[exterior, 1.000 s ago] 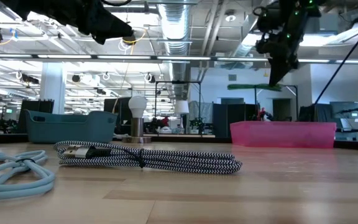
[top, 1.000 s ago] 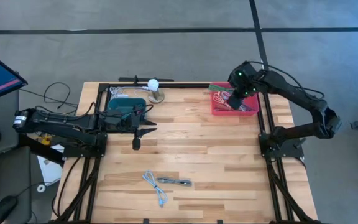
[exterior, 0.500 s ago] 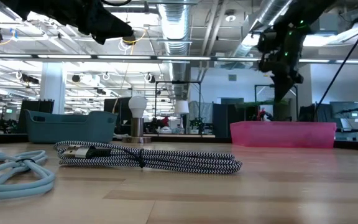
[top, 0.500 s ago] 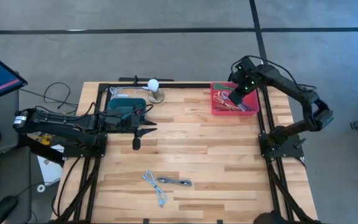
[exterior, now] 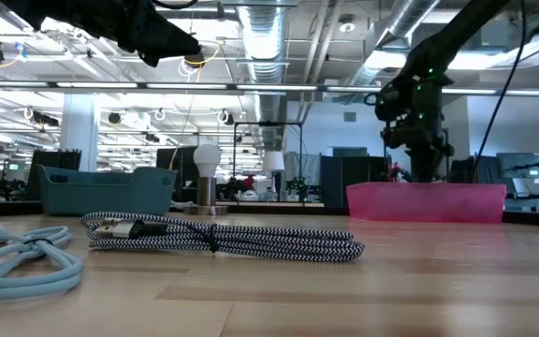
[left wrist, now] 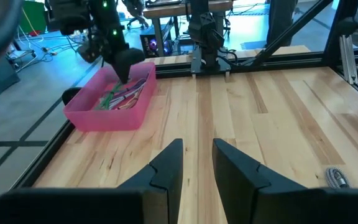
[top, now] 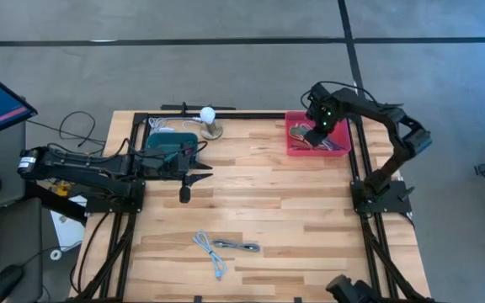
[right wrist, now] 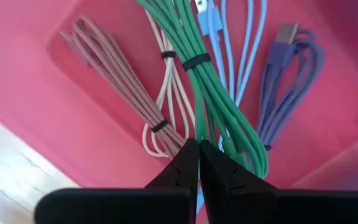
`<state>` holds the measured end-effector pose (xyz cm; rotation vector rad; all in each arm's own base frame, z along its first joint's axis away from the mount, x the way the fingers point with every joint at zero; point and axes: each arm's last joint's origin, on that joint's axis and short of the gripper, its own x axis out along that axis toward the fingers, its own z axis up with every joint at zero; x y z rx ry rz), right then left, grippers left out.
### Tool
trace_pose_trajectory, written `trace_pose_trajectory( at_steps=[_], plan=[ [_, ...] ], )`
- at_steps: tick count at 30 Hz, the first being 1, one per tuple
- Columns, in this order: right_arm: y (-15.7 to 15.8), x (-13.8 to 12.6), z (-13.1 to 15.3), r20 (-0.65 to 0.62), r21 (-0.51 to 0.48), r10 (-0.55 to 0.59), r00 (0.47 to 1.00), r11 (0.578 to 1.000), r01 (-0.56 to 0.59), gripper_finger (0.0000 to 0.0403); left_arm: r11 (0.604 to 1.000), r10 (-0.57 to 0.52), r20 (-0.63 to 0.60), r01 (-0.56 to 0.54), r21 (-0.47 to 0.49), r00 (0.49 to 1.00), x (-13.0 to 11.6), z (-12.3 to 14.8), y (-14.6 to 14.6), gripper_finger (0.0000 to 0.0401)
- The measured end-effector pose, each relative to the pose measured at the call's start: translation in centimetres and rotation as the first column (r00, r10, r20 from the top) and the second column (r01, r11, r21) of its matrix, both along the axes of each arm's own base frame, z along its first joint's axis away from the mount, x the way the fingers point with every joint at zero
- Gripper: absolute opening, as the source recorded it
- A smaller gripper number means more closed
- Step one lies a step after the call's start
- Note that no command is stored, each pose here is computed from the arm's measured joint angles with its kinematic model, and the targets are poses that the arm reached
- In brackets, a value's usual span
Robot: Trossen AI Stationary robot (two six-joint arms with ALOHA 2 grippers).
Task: Pick & Place USB Port
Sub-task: Put the plain green charger cable into the pink bin
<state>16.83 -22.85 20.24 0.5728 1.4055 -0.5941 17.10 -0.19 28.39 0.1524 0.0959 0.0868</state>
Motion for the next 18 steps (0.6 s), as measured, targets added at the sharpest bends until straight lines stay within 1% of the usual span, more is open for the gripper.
trace_pose_trajectory(
  at_steps=[6, 11, 14, 18],
  plan=[
    [-0.28, 0.21, -0.95, -0.021, 0.026, 0.001, 1.0, 1.0, 0.0, 0.0, 1.0, 0.0, 0.0, 0.0, 0.0, 1.0, 0.0, -0.01, 0.0, 0.0087],
    [-0.44, 0.32, -0.85, -0.008, 0.004, -0.003, 1.0, 1.0, 0.003, 0.0, 1.0, 0.0, 0.0, 0.0, 0.0, 1.0, 0.0, 0.0, 0.0, 0.0087],
    [-0.38, 0.29, -0.73, -0.006, 0.006, -0.05, 0.999, 0.999, 0.05, 0.0004, 1.0, 0.0, 0.0, 0.0, 0.0, 1.0, 0.0, 0.0, 0.0, 0.0087],
    [-0.35, 0.26, -0.74, -0.009, 0.009, -0.057, 0.998, 0.998, 0.057, 0.0018, 1.0, 0.0, 0.0, 0.0, 0.0, 1.0, 0.0, 0.0, 0.0, 0.0087]
  ],
)
